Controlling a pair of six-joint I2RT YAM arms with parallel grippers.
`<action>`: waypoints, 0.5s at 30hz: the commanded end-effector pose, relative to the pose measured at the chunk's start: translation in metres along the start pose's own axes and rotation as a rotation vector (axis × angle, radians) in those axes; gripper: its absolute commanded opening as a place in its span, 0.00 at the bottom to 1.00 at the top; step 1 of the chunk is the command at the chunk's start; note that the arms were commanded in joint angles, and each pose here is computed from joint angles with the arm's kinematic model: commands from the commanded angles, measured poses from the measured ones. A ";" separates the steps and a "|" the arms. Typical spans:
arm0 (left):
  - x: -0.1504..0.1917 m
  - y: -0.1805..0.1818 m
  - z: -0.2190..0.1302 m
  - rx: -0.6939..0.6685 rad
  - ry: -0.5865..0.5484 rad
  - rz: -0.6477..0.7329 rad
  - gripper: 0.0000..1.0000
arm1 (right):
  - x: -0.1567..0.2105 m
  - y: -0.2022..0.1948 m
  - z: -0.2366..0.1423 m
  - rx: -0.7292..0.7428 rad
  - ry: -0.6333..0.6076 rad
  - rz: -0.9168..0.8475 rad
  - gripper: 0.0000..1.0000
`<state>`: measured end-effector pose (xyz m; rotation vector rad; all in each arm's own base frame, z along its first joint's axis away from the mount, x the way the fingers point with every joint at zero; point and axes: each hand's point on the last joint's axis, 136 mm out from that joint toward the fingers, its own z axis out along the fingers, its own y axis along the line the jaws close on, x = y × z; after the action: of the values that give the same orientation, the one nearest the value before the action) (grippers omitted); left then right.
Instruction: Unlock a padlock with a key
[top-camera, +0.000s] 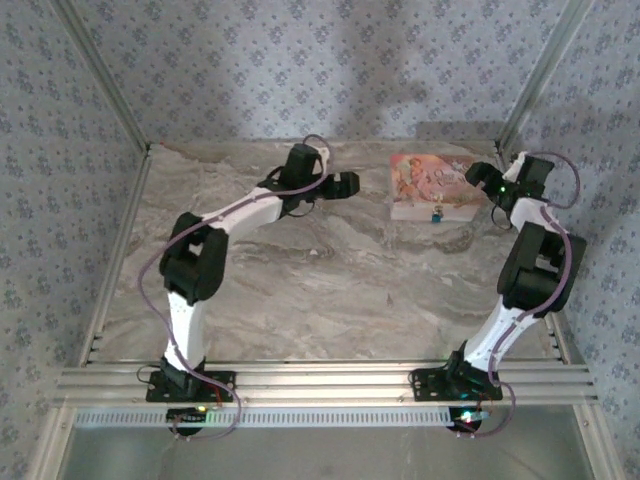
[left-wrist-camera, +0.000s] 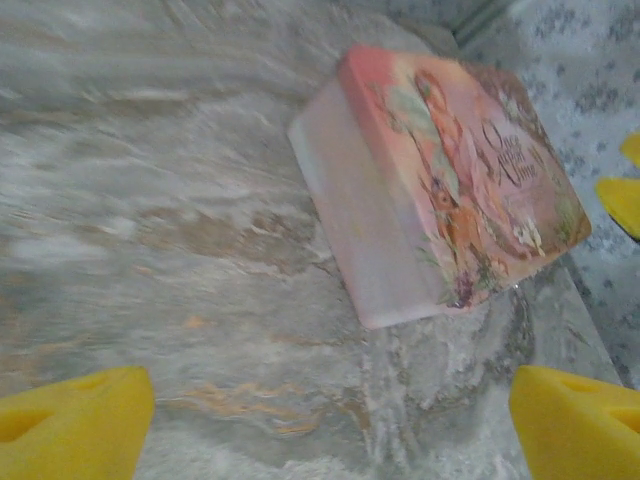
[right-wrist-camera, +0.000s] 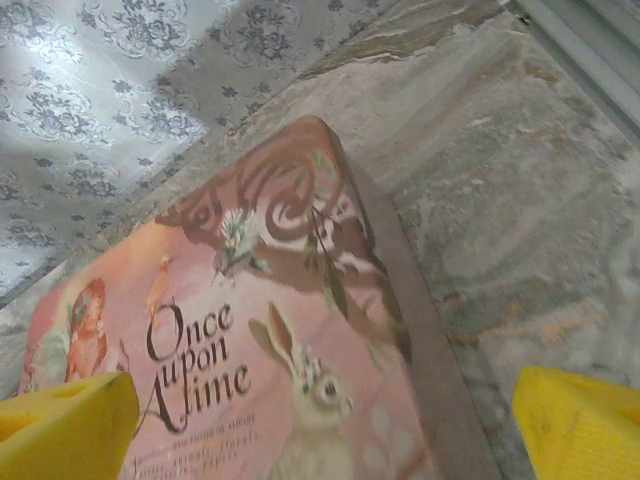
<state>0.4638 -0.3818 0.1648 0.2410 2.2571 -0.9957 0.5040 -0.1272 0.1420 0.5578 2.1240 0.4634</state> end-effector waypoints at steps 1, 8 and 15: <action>0.012 -0.017 0.022 0.073 0.085 -0.054 0.91 | 0.006 0.007 0.014 -0.075 0.089 0.000 0.94; 0.022 -0.023 0.057 0.110 0.162 -0.074 0.88 | 0.020 0.010 0.045 -0.101 0.187 -0.007 0.87; 0.017 -0.037 0.079 0.168 0.197 -0.080 0.82 | 0.040 0.023 0.055 -0.122 0.265 -0.066 0.72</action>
<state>0.4838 -0.4500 0.1378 0.2983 2.3422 -1.1844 0.5370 -0.1012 0.0984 0.4494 2.2813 0.6125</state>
